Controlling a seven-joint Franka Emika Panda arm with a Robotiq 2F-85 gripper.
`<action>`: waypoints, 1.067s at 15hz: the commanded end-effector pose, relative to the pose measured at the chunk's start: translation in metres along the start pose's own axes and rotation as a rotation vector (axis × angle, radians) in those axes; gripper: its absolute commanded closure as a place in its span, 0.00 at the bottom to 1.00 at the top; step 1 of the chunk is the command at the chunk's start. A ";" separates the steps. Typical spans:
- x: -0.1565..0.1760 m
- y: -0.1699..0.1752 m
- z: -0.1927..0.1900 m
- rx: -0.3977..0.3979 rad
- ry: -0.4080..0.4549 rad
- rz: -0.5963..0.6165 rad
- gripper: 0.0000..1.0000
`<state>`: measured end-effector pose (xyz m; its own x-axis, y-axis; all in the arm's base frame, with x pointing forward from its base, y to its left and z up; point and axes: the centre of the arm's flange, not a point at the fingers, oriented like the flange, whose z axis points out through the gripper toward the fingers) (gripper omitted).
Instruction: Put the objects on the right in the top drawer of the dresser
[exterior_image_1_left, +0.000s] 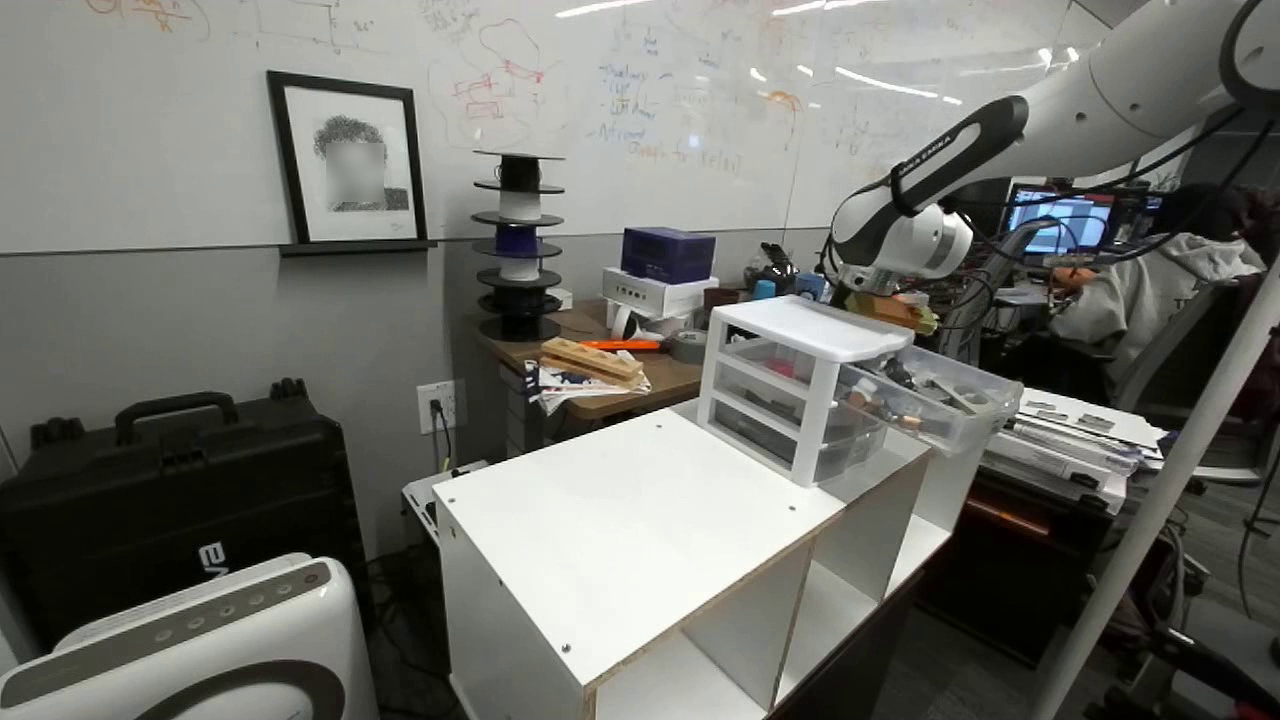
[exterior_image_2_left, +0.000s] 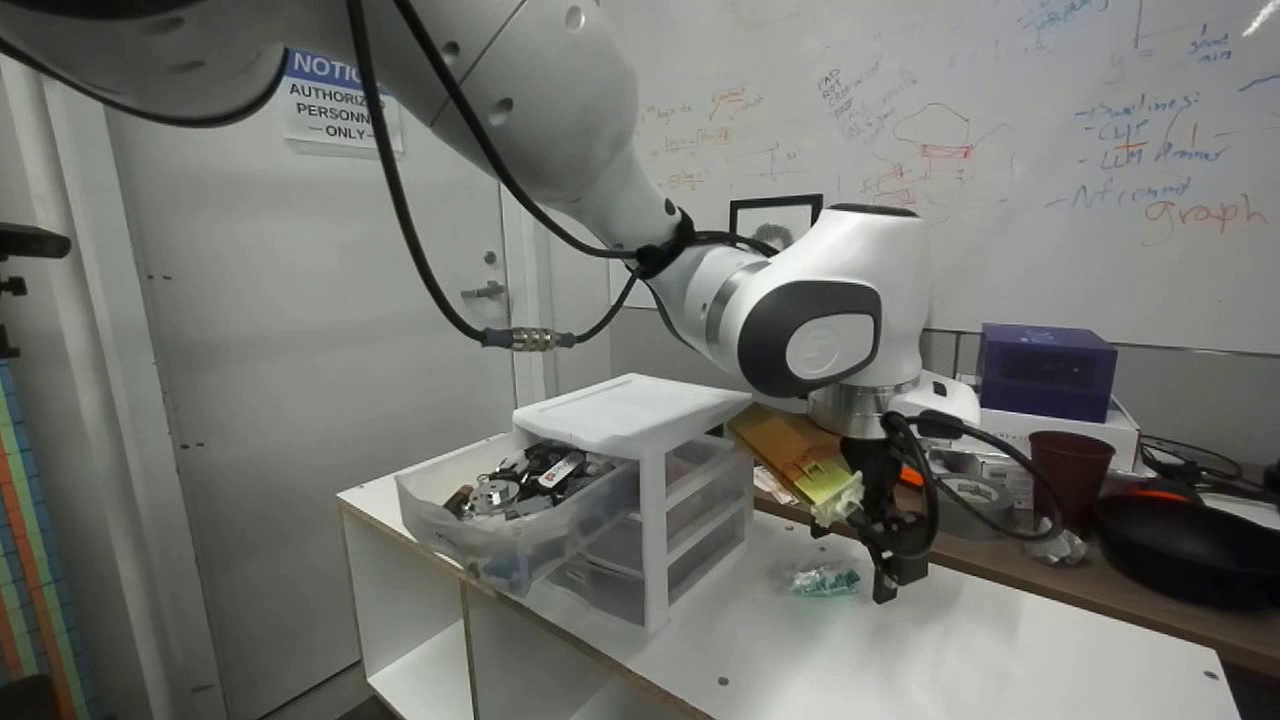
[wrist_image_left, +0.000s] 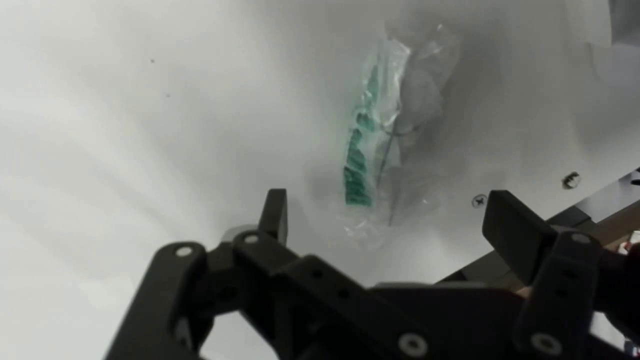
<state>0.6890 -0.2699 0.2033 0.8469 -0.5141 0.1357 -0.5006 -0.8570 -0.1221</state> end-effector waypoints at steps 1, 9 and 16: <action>0.000 -0.001 0.007 0.019 -0.030 0.023 0.11; -0.011 -0.007 -0.003 0.007 -0.060 0.009 0.80; -0.026 0.014 -0.042 -0.064 -0.074 0.008 0.96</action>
<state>0.6776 -0.2717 0.2081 0.8532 -0.5170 0.0687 -0.5090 -0.8542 -0.1063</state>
